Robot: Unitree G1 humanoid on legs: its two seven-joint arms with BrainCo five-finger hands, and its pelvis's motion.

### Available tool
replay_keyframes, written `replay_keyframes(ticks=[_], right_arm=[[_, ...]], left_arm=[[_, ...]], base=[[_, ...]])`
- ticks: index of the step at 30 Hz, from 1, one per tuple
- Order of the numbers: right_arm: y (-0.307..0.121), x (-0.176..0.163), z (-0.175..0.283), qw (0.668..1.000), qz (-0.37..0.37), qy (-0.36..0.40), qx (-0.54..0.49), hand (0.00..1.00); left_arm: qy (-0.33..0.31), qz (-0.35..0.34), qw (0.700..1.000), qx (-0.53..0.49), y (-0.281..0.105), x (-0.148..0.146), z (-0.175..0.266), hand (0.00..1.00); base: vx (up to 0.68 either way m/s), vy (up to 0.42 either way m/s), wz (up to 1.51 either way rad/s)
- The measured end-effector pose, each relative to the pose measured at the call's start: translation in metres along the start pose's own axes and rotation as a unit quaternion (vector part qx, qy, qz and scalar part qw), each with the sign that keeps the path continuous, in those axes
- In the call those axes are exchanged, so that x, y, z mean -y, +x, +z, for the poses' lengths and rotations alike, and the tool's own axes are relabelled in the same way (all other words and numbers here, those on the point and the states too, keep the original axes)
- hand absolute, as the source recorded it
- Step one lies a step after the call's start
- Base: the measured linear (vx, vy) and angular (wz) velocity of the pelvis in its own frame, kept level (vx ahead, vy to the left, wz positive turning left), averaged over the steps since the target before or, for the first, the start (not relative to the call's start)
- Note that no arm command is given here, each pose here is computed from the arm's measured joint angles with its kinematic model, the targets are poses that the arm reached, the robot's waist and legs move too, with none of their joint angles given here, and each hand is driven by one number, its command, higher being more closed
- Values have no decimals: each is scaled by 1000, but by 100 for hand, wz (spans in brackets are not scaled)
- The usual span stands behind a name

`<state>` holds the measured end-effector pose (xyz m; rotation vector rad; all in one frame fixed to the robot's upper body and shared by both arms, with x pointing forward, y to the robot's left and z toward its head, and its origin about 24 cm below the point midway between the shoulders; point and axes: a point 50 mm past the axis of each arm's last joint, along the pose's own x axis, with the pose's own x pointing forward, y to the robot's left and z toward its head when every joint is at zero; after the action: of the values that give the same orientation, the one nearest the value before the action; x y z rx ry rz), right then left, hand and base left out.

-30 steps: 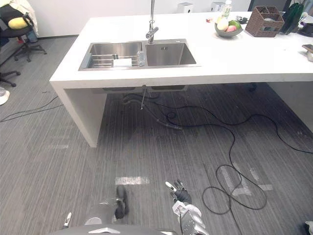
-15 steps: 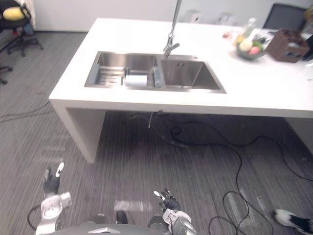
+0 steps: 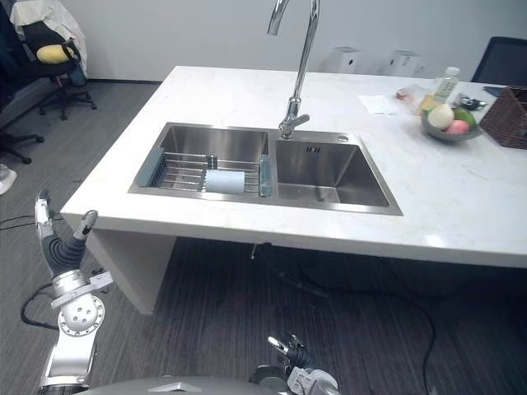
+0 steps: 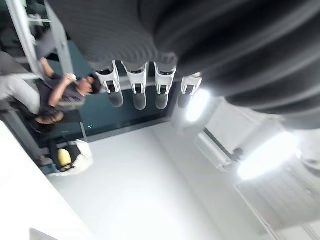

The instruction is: Walk over to the sink, pick up the cup, carry it to the dishwasher, place the cup inside the dishwasher, then close the dishwasher door

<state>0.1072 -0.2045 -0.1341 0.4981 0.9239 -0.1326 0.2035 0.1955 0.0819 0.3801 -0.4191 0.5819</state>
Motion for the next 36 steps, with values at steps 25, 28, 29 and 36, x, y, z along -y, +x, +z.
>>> replay_keyframes(ticks=[25, 28, 29, 36], right_arm=[[7, 5, -10, 998, -62, 5, -22, 0], [3, 5, -26, 997, -66, 18, -38, 0], [3, 6, -28, 997, -69, 18, -40, 0], [-2, 26, -17, 994, -87, -30, -55, 0]], left_arm=[[73, -331, 913, 226, 32, 104, 75, 0], [104, -368, 895, 230, 35, 111, 71, 0], [108, -373, 893, 226, 35, 112, 68, 0], [129, -405, 880, 211, 32, 119, 64, 0]], base=[[121, 24, -18], [124, -220, -1], [134, -289, 3], [30, -147, -20]])
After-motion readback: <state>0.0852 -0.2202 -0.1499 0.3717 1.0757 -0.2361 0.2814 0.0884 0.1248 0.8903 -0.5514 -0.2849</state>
